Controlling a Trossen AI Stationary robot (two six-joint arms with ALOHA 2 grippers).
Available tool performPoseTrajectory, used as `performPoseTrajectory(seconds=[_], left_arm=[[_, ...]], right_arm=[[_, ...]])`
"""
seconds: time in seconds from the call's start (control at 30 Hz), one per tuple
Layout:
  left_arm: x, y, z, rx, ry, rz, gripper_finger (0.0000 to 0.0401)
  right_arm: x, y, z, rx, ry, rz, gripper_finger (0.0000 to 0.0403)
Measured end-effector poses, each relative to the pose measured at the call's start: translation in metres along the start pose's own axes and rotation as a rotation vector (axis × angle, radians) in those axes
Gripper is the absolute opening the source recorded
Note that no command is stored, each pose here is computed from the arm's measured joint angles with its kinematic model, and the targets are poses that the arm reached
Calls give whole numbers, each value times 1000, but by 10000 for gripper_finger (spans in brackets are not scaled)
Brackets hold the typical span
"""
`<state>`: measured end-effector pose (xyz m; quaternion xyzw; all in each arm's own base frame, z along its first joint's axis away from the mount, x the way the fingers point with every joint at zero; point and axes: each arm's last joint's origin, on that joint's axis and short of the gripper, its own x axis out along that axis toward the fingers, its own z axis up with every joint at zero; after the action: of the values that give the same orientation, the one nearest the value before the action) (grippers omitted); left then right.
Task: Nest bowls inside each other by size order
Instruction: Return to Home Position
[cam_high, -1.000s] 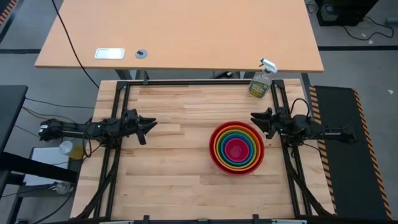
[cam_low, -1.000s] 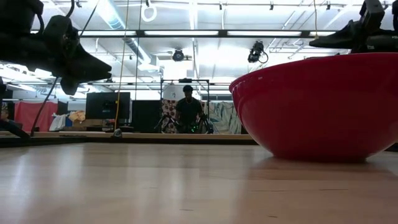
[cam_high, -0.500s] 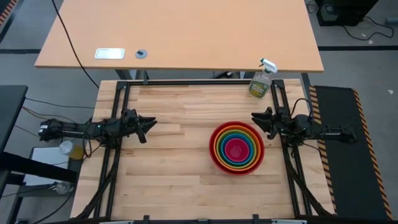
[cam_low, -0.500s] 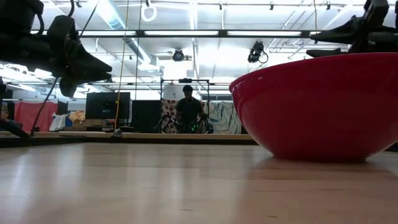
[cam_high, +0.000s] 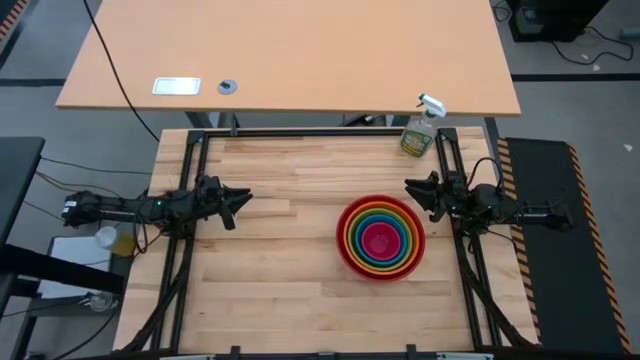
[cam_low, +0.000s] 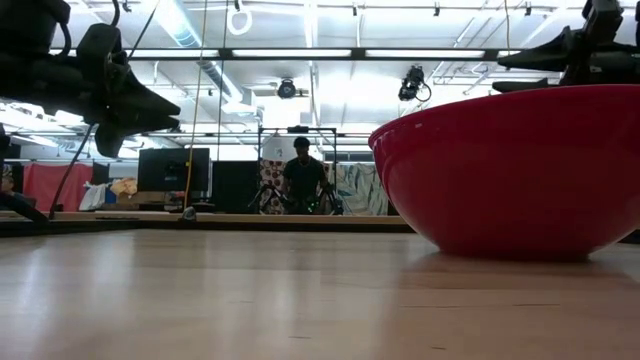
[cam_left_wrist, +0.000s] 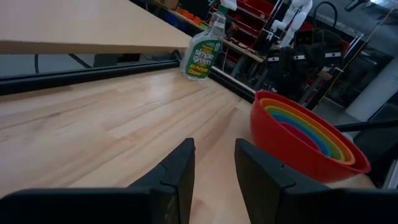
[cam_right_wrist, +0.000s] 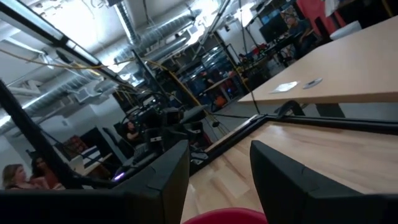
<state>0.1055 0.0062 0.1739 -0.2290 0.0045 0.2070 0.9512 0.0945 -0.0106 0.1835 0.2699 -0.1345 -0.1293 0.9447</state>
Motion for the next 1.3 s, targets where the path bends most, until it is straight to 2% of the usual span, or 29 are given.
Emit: performPoseTrajectory(seconds=[1.3], left_arm=[[0, 0, -1, 24, 8, 4, 116]], right_arm=[[0, 0, 0, -16, -9, -16, 176]])
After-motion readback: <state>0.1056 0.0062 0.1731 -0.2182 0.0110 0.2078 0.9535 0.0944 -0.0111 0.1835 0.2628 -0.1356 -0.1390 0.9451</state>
